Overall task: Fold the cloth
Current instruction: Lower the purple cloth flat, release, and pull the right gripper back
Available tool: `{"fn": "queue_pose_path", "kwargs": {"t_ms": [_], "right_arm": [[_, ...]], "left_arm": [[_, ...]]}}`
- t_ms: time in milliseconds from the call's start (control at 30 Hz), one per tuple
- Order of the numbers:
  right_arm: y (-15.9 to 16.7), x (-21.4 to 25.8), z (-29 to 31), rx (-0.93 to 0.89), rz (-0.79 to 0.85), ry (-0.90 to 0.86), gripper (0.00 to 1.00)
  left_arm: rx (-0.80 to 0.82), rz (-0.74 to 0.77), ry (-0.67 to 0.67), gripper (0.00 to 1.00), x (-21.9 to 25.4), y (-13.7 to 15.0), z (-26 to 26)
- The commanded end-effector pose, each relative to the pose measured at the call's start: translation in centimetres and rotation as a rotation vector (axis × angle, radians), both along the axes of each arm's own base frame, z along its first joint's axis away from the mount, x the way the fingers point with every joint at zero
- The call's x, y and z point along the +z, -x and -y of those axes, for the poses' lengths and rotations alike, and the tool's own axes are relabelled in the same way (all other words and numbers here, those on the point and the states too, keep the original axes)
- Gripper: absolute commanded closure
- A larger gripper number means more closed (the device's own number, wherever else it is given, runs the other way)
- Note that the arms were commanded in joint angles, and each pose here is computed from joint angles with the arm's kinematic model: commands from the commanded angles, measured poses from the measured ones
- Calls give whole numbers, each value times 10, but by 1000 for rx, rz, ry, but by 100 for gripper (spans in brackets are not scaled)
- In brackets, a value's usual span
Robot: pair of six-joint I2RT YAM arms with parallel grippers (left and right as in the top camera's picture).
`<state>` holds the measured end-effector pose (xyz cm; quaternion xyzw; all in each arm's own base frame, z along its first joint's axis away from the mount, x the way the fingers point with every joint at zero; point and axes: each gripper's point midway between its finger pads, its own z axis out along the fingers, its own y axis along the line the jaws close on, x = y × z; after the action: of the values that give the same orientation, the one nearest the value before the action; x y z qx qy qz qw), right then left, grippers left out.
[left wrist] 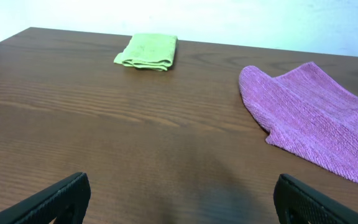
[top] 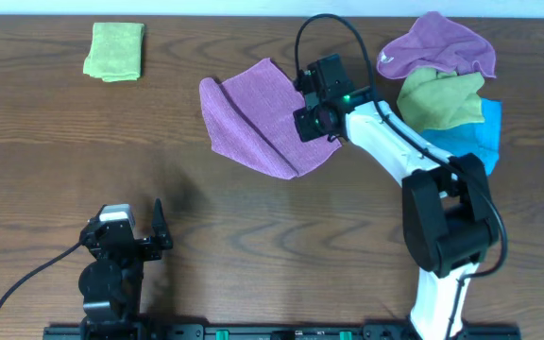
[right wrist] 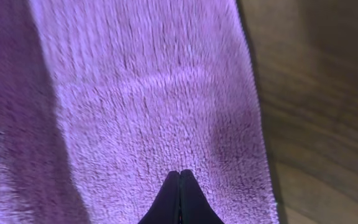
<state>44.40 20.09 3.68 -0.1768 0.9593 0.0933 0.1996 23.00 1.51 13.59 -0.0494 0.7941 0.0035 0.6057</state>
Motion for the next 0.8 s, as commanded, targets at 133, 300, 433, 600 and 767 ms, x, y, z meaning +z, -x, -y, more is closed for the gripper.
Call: {"fn": "queue_pose_path", "kwargs": {"t_ms": [133, 300, 433, 600, 767], "right_arm": [[7, -38, 3, 24, -58, 59, 99], [8, -54, 15, 1, -72, 126, 99], [15, -60, 32, -22, -99, 213, 99], [43, -65, 61, -128, -216, 329, 99], [84, -65, 86, -280, -387, 393, 99]], "left_arm": [[0, -31, -15, 5, -13, 1, 0], [0, -31, -15, 5, -13, 1, 0], [0, -31, -15, 5, -13, 1, 0], [0, -31, -15, 5, -13, 1, 0], [0, -31, -15, 5, -13, 1, 0]]}}
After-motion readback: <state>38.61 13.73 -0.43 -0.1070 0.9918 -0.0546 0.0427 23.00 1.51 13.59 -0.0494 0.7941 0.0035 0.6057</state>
